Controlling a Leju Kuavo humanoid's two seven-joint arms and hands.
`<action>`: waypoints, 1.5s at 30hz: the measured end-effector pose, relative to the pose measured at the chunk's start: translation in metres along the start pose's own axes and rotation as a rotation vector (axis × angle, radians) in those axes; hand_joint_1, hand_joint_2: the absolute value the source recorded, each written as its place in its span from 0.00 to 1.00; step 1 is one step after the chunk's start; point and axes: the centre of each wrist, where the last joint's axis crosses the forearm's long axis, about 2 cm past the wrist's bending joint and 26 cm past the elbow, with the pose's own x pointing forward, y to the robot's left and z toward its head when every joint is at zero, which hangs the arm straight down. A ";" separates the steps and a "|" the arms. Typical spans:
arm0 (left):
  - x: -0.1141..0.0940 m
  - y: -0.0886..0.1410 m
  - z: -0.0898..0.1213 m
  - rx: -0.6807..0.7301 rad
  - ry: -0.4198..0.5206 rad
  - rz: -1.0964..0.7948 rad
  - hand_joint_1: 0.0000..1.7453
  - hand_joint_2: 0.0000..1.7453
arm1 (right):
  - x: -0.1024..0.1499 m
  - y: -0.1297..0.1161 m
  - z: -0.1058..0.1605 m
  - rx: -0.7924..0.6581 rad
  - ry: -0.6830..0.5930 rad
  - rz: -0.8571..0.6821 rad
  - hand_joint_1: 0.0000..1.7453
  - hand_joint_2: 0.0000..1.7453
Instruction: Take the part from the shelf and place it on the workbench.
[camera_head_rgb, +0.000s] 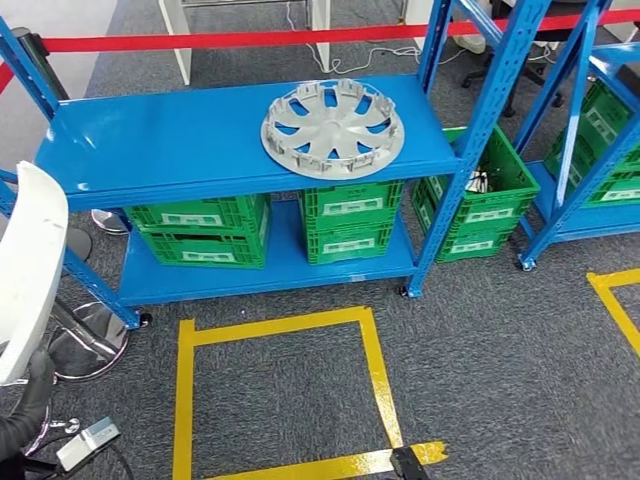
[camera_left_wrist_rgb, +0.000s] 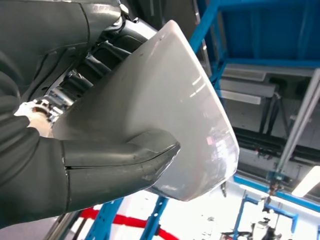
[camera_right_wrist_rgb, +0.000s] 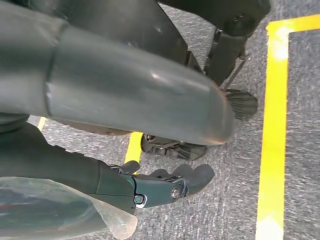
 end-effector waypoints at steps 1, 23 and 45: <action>0.000 0.000 0.000 -0.001 0.000 0.000 1.00 1.00 | -0.001 0.001 0.000 0.000 0.001 -0.001 0.00 0.00; 0.003 -0.005 -0.007 -0.002 -0.019 0.029 1.00 1.00 | -0.007 0.005 0.002 -0.001 -0.006 -0.022 0.00 0.00; 0.001 -0.011 -0.014 0.010 -0.032 0.053 1.00 1.00 | -0.008 0.005 0.003 -0.015 -0.024 -0.048 0.00 0.00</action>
